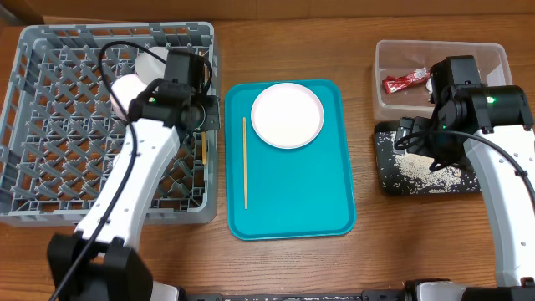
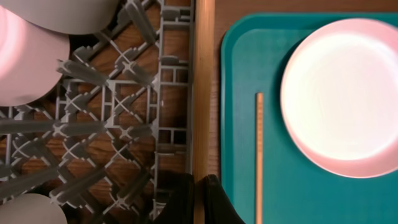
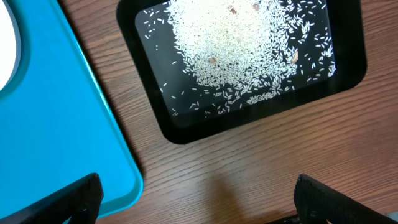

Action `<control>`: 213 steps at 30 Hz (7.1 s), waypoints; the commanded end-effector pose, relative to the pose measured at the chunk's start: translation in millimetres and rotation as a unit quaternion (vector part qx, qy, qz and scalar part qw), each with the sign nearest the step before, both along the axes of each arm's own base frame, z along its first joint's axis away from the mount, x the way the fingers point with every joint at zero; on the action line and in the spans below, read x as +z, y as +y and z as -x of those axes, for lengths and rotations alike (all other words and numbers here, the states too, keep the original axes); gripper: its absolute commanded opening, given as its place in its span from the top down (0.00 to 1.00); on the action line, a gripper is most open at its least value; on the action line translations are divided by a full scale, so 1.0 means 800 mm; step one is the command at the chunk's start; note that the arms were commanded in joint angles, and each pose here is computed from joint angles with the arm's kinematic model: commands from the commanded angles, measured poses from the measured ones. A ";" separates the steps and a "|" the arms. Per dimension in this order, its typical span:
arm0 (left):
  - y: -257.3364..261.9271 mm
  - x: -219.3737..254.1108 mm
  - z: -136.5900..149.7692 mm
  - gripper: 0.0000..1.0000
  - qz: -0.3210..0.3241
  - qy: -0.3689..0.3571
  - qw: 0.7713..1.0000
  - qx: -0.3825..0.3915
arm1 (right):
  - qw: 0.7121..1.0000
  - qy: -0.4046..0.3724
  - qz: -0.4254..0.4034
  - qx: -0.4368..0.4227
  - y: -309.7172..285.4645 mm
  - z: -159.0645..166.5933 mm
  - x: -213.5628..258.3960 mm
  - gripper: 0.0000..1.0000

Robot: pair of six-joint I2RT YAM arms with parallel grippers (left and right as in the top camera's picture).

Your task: Sort waste into correct bins and load items into the dishwasher

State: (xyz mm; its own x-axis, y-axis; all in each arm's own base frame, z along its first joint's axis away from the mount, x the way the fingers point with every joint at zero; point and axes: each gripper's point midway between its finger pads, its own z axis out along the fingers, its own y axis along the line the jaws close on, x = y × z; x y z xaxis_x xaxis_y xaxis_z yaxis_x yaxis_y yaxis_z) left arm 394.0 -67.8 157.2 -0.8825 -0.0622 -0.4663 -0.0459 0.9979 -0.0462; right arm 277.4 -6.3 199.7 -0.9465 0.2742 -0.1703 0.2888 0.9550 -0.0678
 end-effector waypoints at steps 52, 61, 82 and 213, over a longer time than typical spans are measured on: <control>-0.135 -0.132 0.103 0.30 -0.001 0.166 0.978 0.124 | 1.000 -0.019 0.001 -0.004 -0.002 -0.005 0.012 0.00; -0.112 -0.160 0.093 0.21 -0.006 0.194 0.971 0.143 | 1.000 -0.019 0.001 -0.004 -0.002 -0.005 0.012 0.00; -0.135 -0.157 0.092 0.96 0.020 0.216 0.973 0.078 | 1.000 -0.020 0.001 -0.004 -0.002 -0.006 0.012 0.00; -0.012 0.101 -0.079 0.96 0.460 0.014 0.884 -0.079 | 1.000 -0.015 0.001 -0.005 -0.002 -0.003 0.012 0.00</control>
